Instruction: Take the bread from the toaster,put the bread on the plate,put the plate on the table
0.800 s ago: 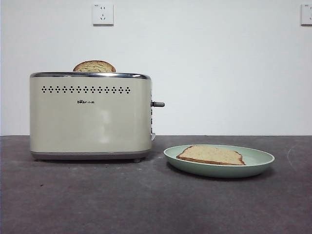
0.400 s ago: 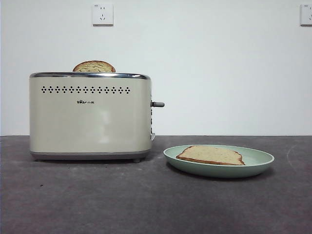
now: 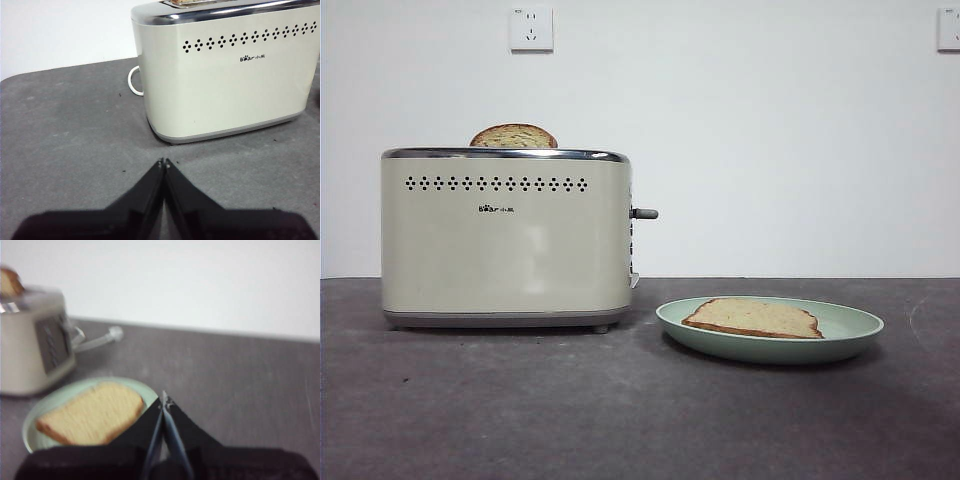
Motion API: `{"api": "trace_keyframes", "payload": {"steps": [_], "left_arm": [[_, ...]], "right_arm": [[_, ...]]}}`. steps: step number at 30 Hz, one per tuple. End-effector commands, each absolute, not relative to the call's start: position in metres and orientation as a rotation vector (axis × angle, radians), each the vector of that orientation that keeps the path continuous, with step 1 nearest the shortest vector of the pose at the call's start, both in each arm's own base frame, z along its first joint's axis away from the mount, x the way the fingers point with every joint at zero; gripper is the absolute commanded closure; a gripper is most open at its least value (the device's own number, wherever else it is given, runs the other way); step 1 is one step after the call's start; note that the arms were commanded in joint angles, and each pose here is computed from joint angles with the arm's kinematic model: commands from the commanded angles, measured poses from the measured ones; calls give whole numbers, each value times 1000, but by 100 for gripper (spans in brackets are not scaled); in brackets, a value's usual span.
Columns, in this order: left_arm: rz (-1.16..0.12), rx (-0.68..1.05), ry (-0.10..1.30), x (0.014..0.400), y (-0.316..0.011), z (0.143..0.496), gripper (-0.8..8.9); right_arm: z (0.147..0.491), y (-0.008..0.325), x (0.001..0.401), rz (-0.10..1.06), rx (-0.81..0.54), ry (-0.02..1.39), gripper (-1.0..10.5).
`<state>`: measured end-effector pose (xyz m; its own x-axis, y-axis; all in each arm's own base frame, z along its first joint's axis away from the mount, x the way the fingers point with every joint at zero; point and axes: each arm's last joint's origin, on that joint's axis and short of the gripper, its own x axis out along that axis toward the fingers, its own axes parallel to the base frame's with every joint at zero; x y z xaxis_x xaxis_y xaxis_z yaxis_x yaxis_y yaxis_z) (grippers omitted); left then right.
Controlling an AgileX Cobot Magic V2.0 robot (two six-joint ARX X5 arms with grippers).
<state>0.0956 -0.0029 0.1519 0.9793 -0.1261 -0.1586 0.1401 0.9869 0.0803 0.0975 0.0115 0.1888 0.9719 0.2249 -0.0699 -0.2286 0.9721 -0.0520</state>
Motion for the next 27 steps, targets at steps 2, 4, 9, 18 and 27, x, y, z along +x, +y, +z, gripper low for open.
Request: {"api": "trace_keyframes", "payload": {"steps": [2,4,9,18,27], "left_arm": [[-127,86,159,96,-3,148,817],[-128,86,159,96,-3,148,817],[-128,86,159,96,-3,148,817],[-128,86,159,96,-3,148,817],[-128,86,159,96,-3,148,817]], "right_arm": [[165,11,98,210,-9,88,945],[155,11,98,210,12,102,945],[148,11,95,198,12,173,945],[149,10,95,191,56,174,945],[149,10,95,191,56,174,945]]}}
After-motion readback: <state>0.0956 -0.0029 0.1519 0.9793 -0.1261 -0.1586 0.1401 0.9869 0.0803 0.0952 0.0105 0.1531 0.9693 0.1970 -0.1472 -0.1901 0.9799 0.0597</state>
